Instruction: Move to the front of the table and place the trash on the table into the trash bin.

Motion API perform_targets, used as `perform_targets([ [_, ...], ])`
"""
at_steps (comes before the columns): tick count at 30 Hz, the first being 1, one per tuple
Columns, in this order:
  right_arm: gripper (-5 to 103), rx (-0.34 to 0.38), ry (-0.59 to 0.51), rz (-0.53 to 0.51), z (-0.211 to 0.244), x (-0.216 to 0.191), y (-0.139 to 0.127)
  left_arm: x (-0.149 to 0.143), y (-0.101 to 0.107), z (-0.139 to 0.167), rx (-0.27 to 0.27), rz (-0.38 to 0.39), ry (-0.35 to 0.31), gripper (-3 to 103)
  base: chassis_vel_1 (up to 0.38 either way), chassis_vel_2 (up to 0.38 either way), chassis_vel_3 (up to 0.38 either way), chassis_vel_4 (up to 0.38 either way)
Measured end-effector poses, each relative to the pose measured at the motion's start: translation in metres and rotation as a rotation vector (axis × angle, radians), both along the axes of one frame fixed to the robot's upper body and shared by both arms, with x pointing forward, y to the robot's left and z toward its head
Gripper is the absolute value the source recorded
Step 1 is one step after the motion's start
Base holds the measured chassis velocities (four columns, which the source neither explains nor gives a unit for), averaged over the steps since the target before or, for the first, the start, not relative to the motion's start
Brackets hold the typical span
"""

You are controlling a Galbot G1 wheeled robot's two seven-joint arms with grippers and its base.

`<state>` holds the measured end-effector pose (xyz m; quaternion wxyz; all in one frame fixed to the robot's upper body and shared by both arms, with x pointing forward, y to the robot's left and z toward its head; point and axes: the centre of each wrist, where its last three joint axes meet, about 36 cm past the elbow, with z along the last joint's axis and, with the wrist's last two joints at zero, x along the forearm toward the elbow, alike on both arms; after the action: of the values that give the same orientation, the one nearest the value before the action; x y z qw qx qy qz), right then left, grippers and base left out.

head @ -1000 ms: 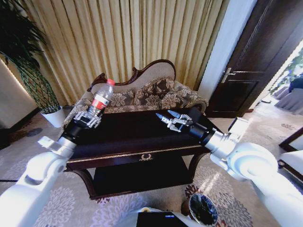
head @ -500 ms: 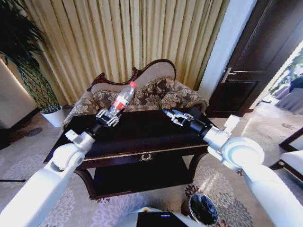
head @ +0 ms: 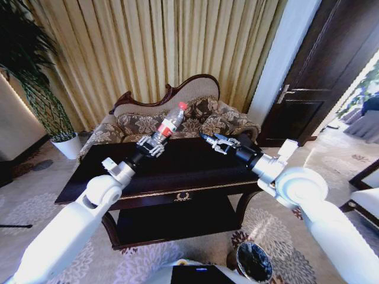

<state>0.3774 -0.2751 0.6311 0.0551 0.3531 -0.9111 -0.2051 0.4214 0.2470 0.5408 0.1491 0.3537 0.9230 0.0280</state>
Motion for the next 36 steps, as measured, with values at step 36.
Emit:
perform_targets([
  [36,100,-0.1,0.067,-0.199,-0.039,0.074,-0.039,0.064,-0.023,-0.03,0.097,-0.121,-0.042,44,0.0,0.0,0.0,0.0],
])
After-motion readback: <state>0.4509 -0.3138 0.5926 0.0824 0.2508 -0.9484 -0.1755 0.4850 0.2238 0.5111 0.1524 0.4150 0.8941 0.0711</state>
